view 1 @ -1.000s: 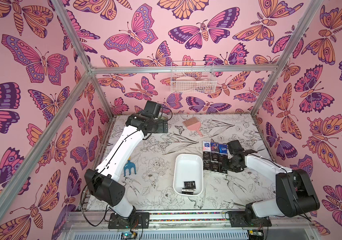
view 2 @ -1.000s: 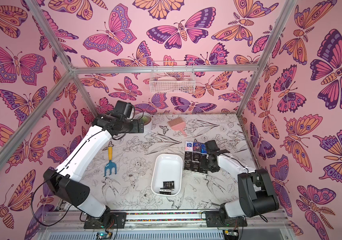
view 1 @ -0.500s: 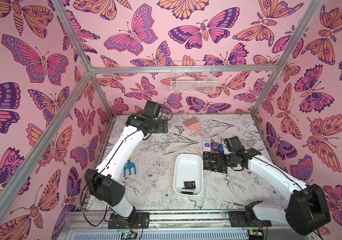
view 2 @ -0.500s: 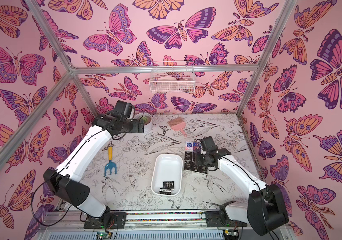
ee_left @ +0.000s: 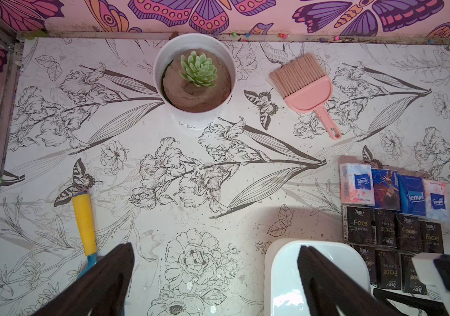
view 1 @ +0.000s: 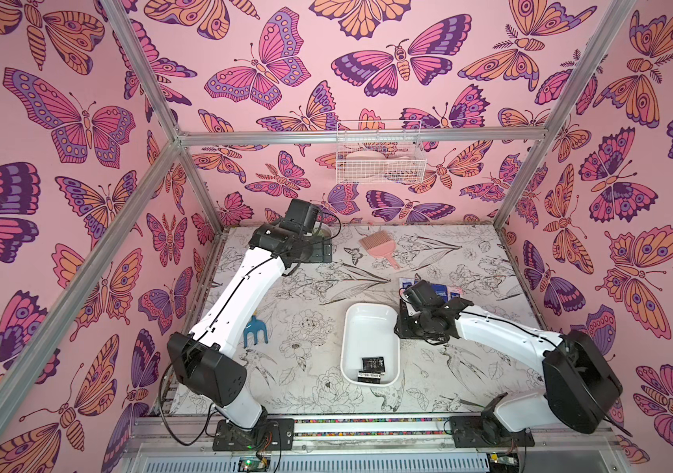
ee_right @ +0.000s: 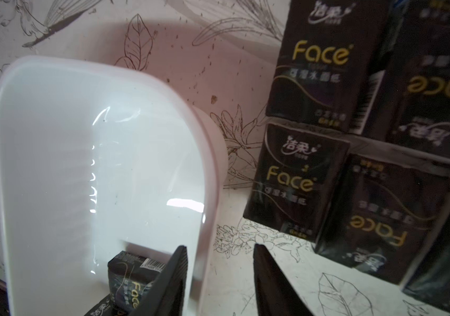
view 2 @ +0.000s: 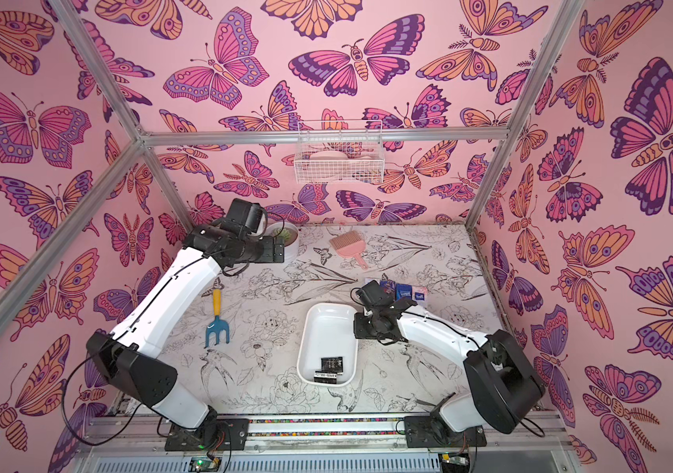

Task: Take the pocket tissues out of the storage box
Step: Move the storage box to the center of the board.

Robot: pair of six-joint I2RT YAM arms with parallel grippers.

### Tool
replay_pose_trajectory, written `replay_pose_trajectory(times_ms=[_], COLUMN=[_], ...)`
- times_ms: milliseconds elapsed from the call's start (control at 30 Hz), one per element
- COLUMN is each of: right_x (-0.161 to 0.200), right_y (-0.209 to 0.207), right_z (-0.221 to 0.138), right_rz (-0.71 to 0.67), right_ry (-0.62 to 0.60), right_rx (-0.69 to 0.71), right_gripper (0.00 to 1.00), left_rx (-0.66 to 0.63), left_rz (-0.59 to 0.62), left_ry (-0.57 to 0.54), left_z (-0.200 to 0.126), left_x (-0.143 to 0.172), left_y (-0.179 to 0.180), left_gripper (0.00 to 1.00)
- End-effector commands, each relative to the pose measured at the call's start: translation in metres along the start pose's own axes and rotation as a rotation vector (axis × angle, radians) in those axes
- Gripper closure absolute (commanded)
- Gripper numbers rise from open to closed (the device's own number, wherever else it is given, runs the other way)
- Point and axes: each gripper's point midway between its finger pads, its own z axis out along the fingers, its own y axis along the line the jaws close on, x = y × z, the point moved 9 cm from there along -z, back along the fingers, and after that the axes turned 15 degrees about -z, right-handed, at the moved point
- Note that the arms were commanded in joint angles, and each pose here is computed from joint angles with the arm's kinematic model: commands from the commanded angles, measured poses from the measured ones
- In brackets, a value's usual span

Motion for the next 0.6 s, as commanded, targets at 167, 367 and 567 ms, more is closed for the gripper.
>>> replay_pose_trajectory(times_ms=[167,367,567], right_x=[-0.025,-0.052,-0.08], right_y=[0.018,0.031,0.04], right_z=[0.018,0.034,0.053], right_rz=[-0.002,-0.027,-0.115], right_ry=[-0.022,-0.011,0.023], right_rx=[-0.005,-0.023,-0.01], right_gripper=[0.79,0.89,0.9], left_rx=[-0.023,-0.027,-0.036], left_rz=[0.008,0.011,0.01], left_ry=[-0.002,-0.005,-0.008], left_z=[-0.005,-0.005,-0.006], left_x=[0.002,0.002,0.001], left_y=[0.003,0.004,0.008], left_gripper=[0.0,0.0,0.0])
